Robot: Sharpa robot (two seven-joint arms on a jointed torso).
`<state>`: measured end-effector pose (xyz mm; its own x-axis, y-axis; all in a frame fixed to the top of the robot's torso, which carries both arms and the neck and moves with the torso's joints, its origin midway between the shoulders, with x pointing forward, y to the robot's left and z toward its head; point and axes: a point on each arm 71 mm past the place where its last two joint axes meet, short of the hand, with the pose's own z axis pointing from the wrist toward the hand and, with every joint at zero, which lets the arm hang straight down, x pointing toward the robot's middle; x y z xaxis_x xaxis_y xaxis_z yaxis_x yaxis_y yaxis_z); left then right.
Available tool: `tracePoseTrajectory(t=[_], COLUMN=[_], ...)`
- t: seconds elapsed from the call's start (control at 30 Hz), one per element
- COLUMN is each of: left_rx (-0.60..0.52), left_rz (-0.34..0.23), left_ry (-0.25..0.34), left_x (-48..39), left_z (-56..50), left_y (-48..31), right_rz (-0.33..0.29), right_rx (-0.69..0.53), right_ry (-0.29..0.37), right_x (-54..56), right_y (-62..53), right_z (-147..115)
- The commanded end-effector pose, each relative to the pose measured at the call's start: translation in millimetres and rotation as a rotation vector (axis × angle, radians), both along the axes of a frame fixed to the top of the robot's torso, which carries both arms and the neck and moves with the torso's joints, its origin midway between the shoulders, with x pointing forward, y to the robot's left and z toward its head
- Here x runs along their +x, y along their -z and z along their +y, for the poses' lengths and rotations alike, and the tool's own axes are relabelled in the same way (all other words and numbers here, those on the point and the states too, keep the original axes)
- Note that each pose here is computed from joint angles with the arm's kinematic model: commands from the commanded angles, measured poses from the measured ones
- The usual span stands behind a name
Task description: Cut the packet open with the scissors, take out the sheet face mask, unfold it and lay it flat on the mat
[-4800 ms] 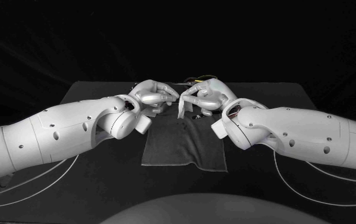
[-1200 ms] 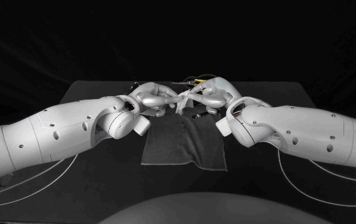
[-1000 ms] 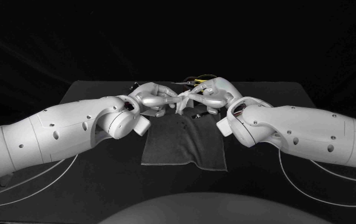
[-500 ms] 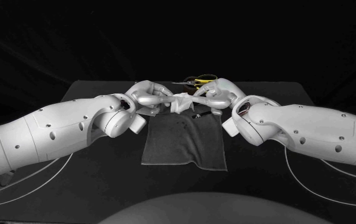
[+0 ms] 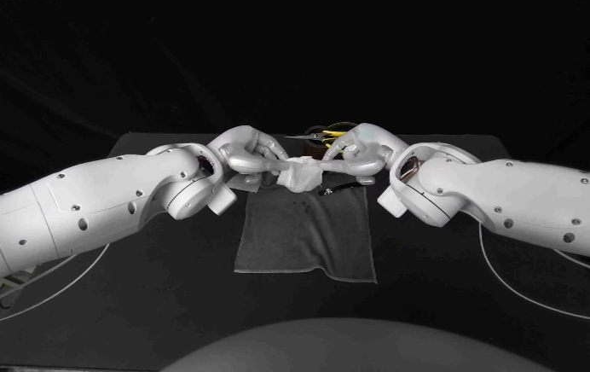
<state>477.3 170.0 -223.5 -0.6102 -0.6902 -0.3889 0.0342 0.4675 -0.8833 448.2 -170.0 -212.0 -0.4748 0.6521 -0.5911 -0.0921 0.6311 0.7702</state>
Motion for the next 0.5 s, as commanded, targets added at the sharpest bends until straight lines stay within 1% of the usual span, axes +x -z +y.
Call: tracePoseTrajectory(t=[0.03,0.2,0.33,0.4,0.5], left_rx=[0.085,0.137,0.181,0.22,0.269], left_rz=[-0.027,-0.068,-0.09,-0.102,-0.115], left_ry=[0.081,0.096,0.109,0.12,0.135], left_x=[0.9,10.1,15.7,19.4,22.6], left_z=[-3.8,-1.9,0.1,1.6,3.2], left_y=[-6.2,-23.0,-33.1,-38.9,-43.5], right_rz=[0.008,-0.016,-0.031,-0.039,-0.047], right_rx=[-0.111,-0.185,-0.235,-0.271,-0.308], right_ry=[-0.063,-0.09,-0.116,-0.135,-0.149], right_x=[2.6,12.5,17.2,19.7,22.4], right_y=[-2.4,-16.2,-25.3,-31.0,-36.5], right_z=[1.2,-1.4,-1.1,0.2,0.6])
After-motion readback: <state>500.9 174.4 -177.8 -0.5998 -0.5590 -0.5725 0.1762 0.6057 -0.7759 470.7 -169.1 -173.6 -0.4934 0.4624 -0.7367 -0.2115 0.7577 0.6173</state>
